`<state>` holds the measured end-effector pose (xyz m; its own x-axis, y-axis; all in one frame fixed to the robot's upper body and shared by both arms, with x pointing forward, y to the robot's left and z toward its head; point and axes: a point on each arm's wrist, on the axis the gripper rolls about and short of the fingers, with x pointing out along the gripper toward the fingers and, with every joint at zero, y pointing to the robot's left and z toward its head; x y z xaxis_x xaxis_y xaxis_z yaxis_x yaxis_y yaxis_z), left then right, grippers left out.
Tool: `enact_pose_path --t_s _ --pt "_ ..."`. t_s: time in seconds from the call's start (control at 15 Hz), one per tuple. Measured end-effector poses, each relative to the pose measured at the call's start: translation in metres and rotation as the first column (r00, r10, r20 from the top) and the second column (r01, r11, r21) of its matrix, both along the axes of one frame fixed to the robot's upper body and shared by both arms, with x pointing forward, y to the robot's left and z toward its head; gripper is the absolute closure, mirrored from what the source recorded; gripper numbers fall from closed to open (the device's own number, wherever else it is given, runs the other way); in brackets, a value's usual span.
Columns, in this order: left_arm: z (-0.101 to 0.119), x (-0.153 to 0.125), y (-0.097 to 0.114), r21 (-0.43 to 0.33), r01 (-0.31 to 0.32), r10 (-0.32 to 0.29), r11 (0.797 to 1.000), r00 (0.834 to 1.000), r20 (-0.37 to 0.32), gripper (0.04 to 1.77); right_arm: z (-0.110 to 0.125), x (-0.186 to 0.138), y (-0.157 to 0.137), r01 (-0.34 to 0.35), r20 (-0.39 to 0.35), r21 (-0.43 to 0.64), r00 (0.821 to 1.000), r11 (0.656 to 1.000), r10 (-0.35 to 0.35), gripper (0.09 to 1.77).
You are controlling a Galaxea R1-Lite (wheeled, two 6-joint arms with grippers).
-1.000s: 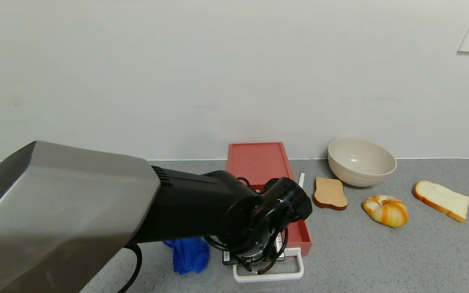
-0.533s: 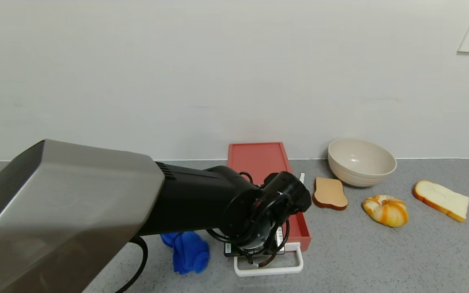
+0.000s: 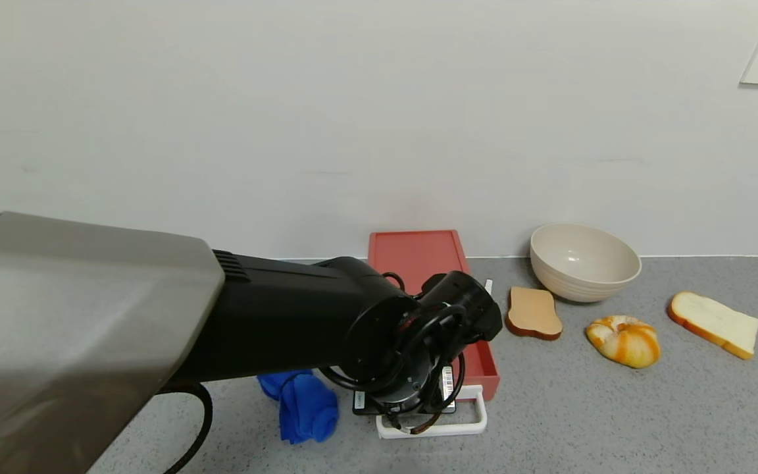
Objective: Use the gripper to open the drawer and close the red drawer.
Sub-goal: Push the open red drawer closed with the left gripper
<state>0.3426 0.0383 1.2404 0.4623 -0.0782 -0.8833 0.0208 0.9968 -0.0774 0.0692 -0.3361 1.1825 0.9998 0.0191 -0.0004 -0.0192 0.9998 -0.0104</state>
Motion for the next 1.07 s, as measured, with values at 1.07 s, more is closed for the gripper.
enact_pose_path --t_s 1.07 --pt "-0.009 -0.049 -0.010 -0.016 0.069 -0.071 0.997 0.982 -0.173 1.70 0.000 0.000 0.000 0.000 0.000 0.000 1.000 1.000 0.000 0.15"
